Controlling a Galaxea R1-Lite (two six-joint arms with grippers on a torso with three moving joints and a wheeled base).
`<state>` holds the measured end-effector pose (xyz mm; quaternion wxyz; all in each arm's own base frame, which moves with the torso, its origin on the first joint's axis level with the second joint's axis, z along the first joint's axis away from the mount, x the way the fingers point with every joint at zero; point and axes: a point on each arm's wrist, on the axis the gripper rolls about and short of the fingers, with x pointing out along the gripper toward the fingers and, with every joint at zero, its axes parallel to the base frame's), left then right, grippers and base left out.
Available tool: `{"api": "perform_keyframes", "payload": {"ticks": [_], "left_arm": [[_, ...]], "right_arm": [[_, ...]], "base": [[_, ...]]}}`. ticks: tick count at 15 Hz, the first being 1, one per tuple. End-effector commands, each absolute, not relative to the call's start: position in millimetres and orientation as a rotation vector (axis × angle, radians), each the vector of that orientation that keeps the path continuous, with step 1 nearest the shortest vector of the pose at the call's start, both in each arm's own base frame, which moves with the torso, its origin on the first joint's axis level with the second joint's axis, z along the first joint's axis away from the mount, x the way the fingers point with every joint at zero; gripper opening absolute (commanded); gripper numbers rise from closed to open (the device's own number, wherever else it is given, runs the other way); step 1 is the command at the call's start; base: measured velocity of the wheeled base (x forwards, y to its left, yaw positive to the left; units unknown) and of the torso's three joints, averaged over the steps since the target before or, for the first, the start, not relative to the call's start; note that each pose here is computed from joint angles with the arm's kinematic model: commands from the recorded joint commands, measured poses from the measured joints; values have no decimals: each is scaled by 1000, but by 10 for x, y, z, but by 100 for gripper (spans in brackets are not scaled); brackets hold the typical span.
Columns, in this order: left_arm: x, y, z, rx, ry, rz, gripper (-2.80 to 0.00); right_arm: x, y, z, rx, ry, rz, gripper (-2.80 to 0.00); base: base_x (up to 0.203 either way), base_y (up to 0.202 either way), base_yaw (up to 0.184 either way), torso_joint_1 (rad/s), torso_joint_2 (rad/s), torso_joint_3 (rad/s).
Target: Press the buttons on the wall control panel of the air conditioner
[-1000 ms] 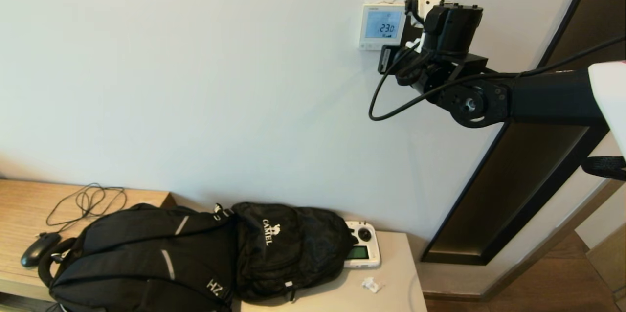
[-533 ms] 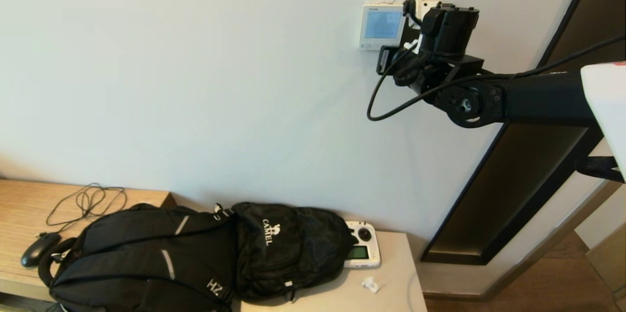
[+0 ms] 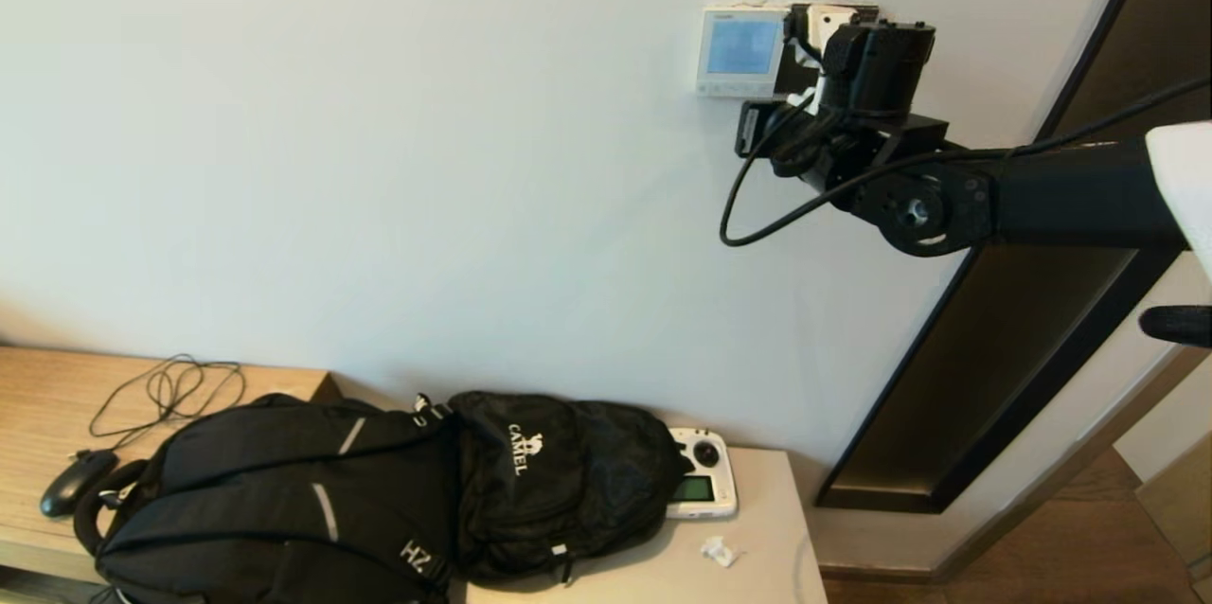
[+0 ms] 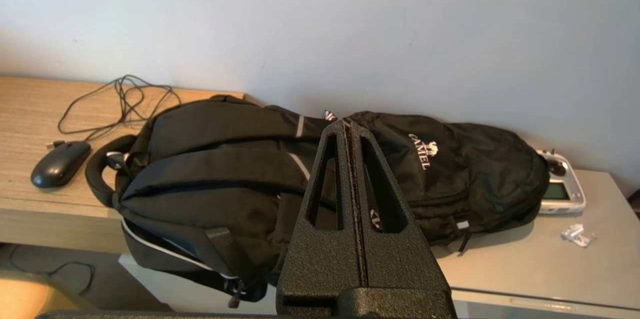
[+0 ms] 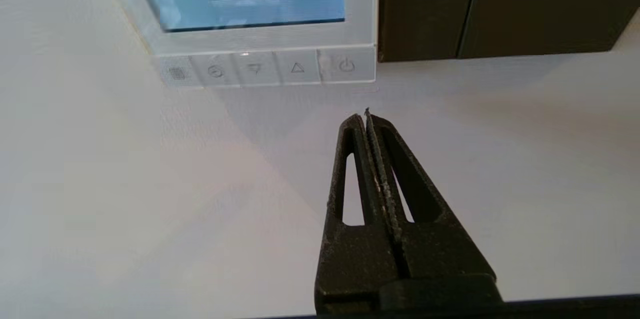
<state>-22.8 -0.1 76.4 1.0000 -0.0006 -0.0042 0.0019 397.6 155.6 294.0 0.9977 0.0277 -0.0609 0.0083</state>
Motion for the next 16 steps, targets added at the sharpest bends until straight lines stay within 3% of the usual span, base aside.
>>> {"api": "perform_keyframes", "payload": {"ticks": [1,5,9,16], "left_arm": [[-229,-1,764,-2,-11,4,-280],[-228,-1,764,-2,-9,5,-280],[-228,-1,764,-2,-9,4,-280],[-229,-1,764,-2,-10,4,-280]], "right_arm": [[3737,1478,3146,67,-155,23,-280],[3089,1213,3429,77,-184,31,-280],[2204,824,3446,54,-160,25,-280],[795,108,2686,-15,-42,-19,-280]], "base": [[0,0,0,0,0,0],[0,0,0,0,0,0],[0,0,0,0,0,0],[0,0,0,0,0,0]]}}
